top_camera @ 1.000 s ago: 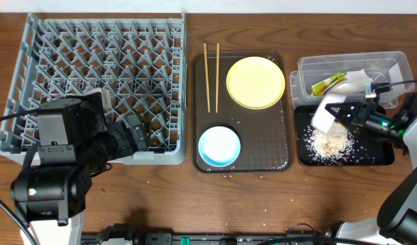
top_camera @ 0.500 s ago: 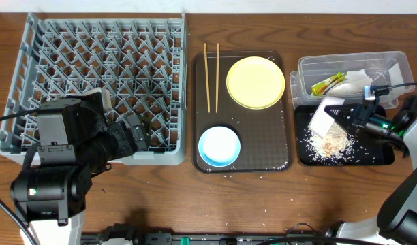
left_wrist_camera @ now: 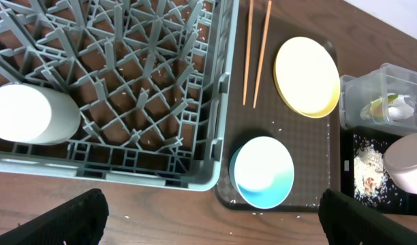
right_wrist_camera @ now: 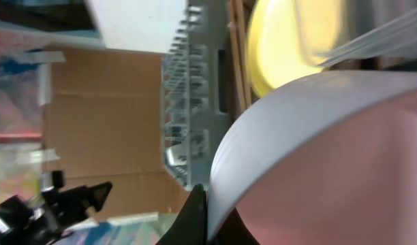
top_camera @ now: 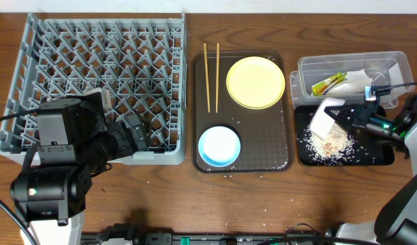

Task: Sort waste into correct bins and load items into the dishwasher
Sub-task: 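Set the empty pink bowl back on the brown tray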

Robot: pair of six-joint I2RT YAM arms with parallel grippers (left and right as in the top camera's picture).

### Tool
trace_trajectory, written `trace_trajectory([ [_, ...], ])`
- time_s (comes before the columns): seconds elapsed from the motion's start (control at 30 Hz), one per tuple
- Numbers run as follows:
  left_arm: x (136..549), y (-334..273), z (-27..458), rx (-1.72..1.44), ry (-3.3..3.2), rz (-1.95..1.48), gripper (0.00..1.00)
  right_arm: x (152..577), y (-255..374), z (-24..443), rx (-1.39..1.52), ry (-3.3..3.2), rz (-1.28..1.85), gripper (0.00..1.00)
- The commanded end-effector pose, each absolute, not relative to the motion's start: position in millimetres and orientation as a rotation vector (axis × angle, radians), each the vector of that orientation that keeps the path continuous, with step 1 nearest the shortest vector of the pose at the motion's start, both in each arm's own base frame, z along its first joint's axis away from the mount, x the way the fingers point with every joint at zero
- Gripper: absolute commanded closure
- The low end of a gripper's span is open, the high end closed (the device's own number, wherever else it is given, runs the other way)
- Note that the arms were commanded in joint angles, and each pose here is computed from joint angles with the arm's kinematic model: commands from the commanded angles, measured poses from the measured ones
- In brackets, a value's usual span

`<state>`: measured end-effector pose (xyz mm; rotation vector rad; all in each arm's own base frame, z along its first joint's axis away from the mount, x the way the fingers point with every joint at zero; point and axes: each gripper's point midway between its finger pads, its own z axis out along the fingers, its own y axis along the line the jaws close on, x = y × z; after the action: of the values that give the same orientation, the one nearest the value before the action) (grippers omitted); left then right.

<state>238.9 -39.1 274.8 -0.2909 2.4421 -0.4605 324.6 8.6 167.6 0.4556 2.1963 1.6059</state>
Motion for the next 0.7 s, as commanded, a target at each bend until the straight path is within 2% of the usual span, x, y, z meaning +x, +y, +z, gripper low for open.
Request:
trace_trajectory([
  [0.0, 239.4, -41.2, 279.0, -0.281, 2.433, -0.470, 0.01, 320.6, 17.4, 192.9, 0.326, 2.138, 1.593, 0.99],
  [0.1, 239.4, -41.2, 279.0, -0.281, 2.433, -0.470, 0.01, 314.7, 23.6, 201.5, 0.281, 2.173, 1.520, 0.99],
  [0.23, 239.4, -41.2, 279.0, -0.281, 2.433, -0.470, 0.01, 302.1, 43.1, 204.4, 0.129, 2.308, 1.273, 0.99],
  [0.4, 239.4, -41.2, 279.0, -0.281, 2.433, -0.470, 0.01, 279.4, 78.6, 190.7, -0.105, 2.522, 0.877, 0.99],
  [0.67, 239.4, -41.2, 279.0, -0.281, 2.433, -0.470, 0.01, 264.3, 150.1, 156.8, -0.433, 2.654, 0.447, 0.99],
])
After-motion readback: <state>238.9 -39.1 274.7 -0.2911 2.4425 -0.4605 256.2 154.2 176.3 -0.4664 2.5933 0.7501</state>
